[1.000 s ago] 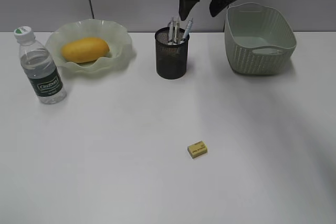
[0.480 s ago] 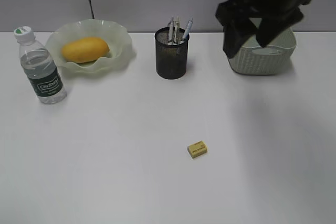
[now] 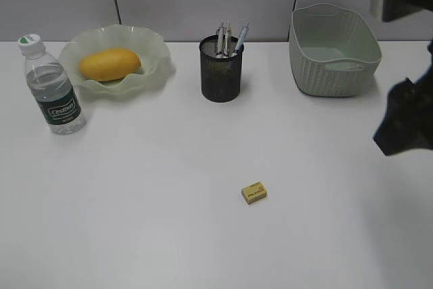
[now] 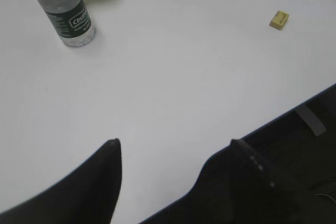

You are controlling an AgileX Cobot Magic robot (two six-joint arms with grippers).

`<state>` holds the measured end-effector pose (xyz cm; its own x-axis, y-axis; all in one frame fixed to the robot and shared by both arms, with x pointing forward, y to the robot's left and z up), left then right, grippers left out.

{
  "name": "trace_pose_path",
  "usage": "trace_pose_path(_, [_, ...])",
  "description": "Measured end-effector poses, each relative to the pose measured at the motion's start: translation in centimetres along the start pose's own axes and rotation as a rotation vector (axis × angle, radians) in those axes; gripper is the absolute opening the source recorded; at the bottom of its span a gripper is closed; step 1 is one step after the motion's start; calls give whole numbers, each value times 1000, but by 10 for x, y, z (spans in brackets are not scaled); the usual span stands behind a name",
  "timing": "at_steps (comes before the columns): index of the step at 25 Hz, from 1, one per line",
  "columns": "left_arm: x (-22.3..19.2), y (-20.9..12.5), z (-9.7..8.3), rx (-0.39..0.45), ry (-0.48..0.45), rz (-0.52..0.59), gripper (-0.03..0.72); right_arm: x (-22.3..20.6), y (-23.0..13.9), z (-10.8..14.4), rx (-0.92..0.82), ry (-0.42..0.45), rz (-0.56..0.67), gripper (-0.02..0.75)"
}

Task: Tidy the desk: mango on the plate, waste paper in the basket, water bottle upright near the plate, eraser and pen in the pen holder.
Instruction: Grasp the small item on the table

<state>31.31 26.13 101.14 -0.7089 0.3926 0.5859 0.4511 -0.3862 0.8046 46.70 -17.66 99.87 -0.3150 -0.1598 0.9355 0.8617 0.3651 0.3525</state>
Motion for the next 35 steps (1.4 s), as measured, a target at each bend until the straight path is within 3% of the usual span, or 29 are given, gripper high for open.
trace_pose_path(9, [0, 0, 0, 0, 0, 0, 481, 24, -72, -7, 7, 9, -113, 564])
trace_pose_path(17, [0, 0, 0, 0, 0, 0, 481, 39, -114, -11, 5, 24, -281, 564])
trace_pose_path(22, [0, 0, 0, 0, 0, 0, 481, 35, -136, -13, 5, 27, -316, 564])
trace_pose_path(35, [0, 0, 0, 1, -1, -1, 481, 39, -142, -10, -4, 49, -342, 564])
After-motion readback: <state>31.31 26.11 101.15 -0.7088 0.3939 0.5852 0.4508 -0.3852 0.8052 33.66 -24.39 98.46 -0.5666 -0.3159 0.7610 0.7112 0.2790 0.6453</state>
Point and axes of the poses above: a point on each arm's last joint axis where the gripper is mounted, x pointing back along that axis away from the gripper, z along the wrist's bending axis when the last joint is at zero, y = z × x, the point moved 8 cm from there along -x, pointing out along that axis toward the gripper, and after that the axes turned 7 degrees about -x, right-handed, at the moved point
